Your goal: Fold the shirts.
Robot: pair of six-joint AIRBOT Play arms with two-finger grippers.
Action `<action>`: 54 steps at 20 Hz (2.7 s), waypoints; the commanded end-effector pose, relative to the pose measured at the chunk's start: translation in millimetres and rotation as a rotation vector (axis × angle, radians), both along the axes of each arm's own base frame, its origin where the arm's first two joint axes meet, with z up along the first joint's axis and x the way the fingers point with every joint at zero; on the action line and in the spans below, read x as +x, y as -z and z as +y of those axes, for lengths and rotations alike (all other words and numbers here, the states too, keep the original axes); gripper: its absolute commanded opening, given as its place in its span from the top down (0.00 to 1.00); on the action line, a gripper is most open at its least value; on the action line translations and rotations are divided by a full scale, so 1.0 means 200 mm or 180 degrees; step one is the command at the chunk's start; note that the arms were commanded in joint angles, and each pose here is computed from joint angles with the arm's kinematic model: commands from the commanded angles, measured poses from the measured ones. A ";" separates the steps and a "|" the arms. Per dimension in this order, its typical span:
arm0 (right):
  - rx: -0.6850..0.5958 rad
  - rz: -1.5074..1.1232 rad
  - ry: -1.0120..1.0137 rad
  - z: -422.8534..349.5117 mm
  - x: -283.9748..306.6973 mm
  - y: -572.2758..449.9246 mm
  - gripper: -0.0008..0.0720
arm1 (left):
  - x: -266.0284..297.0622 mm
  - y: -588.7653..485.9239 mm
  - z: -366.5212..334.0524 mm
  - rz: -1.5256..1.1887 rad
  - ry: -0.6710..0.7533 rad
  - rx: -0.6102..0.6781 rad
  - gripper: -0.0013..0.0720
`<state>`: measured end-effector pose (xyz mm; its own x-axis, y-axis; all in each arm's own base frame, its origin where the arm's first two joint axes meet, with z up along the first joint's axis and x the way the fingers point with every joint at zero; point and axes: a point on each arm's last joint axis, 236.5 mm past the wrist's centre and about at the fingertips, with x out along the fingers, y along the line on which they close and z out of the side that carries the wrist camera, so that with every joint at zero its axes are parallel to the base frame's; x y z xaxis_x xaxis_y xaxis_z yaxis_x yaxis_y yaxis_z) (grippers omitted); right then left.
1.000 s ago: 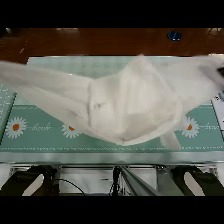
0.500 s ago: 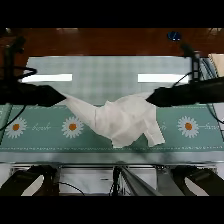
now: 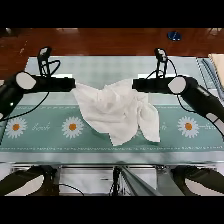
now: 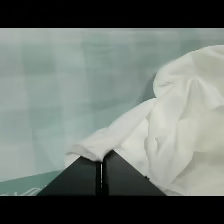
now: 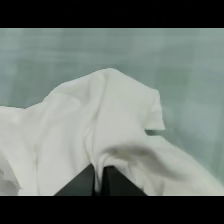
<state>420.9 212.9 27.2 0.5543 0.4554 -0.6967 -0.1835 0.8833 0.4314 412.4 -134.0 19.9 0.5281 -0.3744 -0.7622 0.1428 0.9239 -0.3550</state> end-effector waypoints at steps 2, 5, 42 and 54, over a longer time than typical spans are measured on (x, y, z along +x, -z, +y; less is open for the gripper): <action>-0.0051 0.0003 0.0059 0.00 0.06 0.11 0.96 | 0.03 0.23 -0.06 0.0348 -0.0127 -0.0206 0.93; 0.0005 -0.0153 0.0074 -0.02 0.08 -0.04 0.64 | 0.02 0.16 -0.04 0.0426 -0.0100 -0.0281 0.21; -0.0868 0.1180 0.0426 -1.19 -0.42 0.15 0.18 | -0.56 0.69 -0.34 0.2717 0.0881 -0.0857 0.95; 0.0386 0.1684 -0.0671 -0.74 -0.45 0.47 0.19 | -0.58 0.58 -0.32 0.2729 0.1152 -0.0921 0.95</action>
